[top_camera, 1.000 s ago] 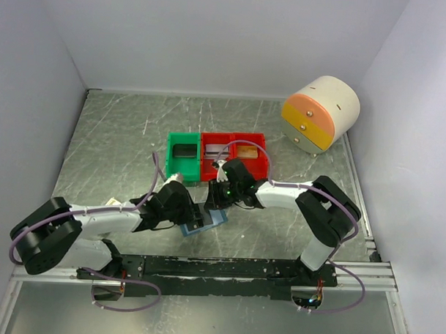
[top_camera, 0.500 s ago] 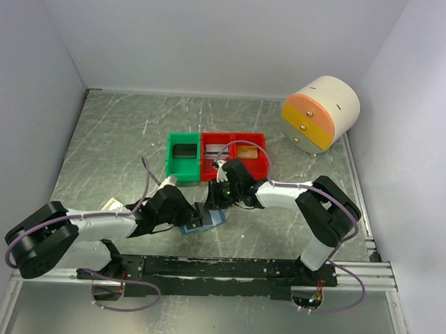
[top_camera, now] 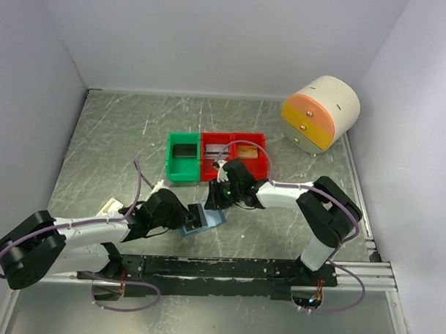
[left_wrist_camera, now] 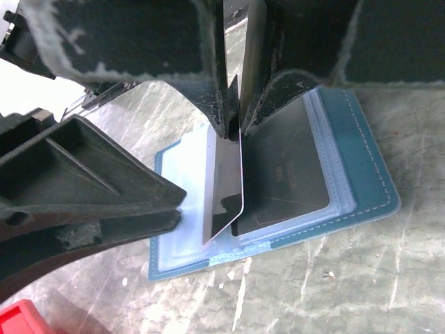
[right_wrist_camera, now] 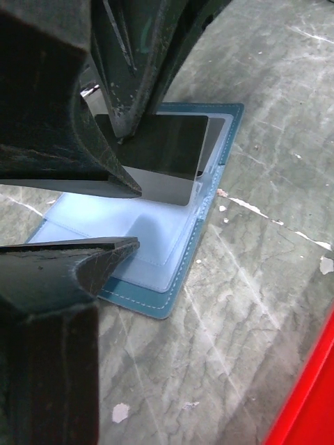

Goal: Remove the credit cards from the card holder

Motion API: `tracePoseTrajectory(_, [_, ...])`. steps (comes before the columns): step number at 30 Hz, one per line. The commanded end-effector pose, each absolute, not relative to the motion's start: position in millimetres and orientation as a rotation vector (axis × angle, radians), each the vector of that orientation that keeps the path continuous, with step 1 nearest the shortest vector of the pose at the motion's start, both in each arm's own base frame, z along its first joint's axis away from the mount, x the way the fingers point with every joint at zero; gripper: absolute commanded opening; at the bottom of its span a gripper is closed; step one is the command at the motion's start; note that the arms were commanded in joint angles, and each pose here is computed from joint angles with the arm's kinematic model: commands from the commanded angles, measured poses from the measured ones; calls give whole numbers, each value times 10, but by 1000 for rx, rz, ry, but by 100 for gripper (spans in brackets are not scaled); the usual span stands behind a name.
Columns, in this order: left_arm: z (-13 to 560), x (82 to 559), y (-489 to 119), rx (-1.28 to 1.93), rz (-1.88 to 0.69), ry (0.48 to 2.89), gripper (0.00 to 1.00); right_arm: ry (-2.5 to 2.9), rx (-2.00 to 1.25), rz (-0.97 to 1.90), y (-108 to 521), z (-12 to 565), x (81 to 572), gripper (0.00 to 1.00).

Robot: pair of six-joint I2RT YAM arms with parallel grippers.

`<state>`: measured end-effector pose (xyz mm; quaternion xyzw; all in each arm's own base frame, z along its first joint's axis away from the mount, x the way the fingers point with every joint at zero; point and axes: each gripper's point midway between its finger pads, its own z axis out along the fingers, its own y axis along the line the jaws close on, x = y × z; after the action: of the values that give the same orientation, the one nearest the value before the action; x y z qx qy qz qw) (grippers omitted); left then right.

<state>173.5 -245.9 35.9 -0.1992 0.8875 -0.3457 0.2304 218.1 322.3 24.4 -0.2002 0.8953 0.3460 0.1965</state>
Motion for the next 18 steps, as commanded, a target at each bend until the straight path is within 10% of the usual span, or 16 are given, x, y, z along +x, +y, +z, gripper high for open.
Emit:
tracePoseTrajectory(1, [346,1745,-2501,-533,-961,2447,23,2496,-538,1011,3179,367,2095,30])
tracePoseTrajectory(18, [491,1809,-2588,-500,-1028,2387,36,2599,-544,1055,3273,48,1966,30])
